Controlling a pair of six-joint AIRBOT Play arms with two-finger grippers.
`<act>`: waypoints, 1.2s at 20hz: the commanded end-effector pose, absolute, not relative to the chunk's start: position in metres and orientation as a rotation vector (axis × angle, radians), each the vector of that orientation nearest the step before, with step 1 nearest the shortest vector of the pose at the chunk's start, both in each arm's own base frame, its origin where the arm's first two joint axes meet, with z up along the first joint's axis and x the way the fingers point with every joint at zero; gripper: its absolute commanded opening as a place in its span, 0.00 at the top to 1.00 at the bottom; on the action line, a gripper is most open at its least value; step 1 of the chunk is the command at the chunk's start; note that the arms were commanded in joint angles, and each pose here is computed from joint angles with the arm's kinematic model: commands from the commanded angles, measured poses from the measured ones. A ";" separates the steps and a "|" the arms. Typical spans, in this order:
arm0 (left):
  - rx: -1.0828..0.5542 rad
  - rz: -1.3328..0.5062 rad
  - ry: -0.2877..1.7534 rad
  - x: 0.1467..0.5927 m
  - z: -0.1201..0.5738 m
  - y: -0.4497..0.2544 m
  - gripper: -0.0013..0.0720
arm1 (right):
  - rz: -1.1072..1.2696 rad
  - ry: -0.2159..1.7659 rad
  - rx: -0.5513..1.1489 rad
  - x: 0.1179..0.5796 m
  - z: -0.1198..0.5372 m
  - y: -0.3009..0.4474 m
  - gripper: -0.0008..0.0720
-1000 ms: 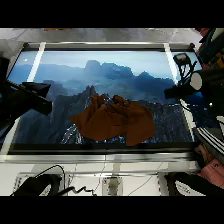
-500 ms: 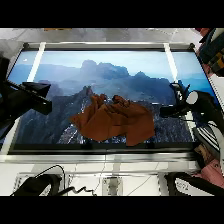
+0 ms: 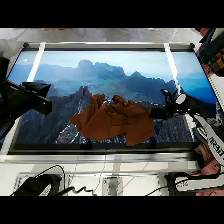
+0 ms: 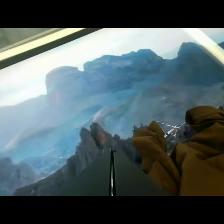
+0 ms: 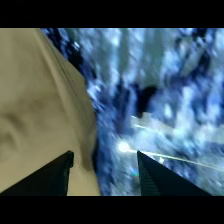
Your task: Fold the clothes and pants, and hang the long-sleeved shirts on hangers.
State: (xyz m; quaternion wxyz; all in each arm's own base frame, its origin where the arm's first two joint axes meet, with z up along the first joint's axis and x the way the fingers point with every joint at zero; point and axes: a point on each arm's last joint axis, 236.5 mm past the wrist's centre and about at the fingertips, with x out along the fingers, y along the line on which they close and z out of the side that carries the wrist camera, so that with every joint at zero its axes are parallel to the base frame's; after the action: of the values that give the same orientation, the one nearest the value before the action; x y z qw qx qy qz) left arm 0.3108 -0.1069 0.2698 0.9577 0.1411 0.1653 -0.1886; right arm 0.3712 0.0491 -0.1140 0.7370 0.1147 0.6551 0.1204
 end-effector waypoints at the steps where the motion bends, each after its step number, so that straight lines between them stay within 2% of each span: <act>1: 0.280 -0.386 0.334 0.310 0.270 -0.108 0.96 | 0.293 1.438 0.287 0.377 -0.126 0.058 0.39; 2: 0.276 -0.390 0.335 0.310 0.270 -0.109 0.96 | 0.315 1.428 0.303 0.379 -0.126 0.063 0.40; 3: 0.273 -0.392 0.337 0.310 0.270 -0.109 0.96 | 0.339 1.417 0.327 0.381 -0.124 0.070 0.48; 4: 0.274 -0.391 0.337 0.310 0.270 -0.109 0.96 | 0.352 1.408 0.344 0.382 -0.122 0.074 0.50; 7: 0.274 -0.392 0.338 0.310 0.269 -0.109 0.96 | 0.357 1.410 0.346 0.382 -0.121 0.075 0.88; 8: 0.275 -0.392 0.341 0.309 0.269 -0.109 0.96 | 0.358 1.408 0.345 0.382 -0.120 0.075 0.97; 11: 0.314 -0.334 0.382 0.315 0.254 -0.092 0.96 | 0.379 1.429 0.348 0.376 -0.116 0.078 0.97; 14: 0.236 -0.113 0.592 0.325 0.194 -0.031 0.96 | 0.414 1.478 0.353 0.363 -0.114 0.083 0.97; 17: 0.109 0.049 0.824 0.319 0.111 0.022 0.96 | 0.430 1.505 0.359 0.356 -0.113 0.086 0.97; 21: -0.190 0.070 1.100 0.307 0.006 0.023 0.96 | 0.435 1.512 0.360 0.354 -0.112 0.086 0.97; 22: -0.249 0.063 1.156 0.309 -0.013 0.018 0.88 | 0.436 1.513 0.361 0.354 -0.112 0.086 0.97; 24: -0.337 0.052 1.222 0.318 -0.046 0.008 0.10 | 0.443 1.525 0.363 0.351 -0.112 0.087 0.97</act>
State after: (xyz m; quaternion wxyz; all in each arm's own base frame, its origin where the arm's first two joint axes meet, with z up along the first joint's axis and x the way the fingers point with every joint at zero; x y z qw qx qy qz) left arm 0.3190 0.0194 0.0052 0.8502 -0.0672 0.5218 0.0217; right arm 0.3545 0.0858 -0.1131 0.6929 0.1607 0.6758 0.1933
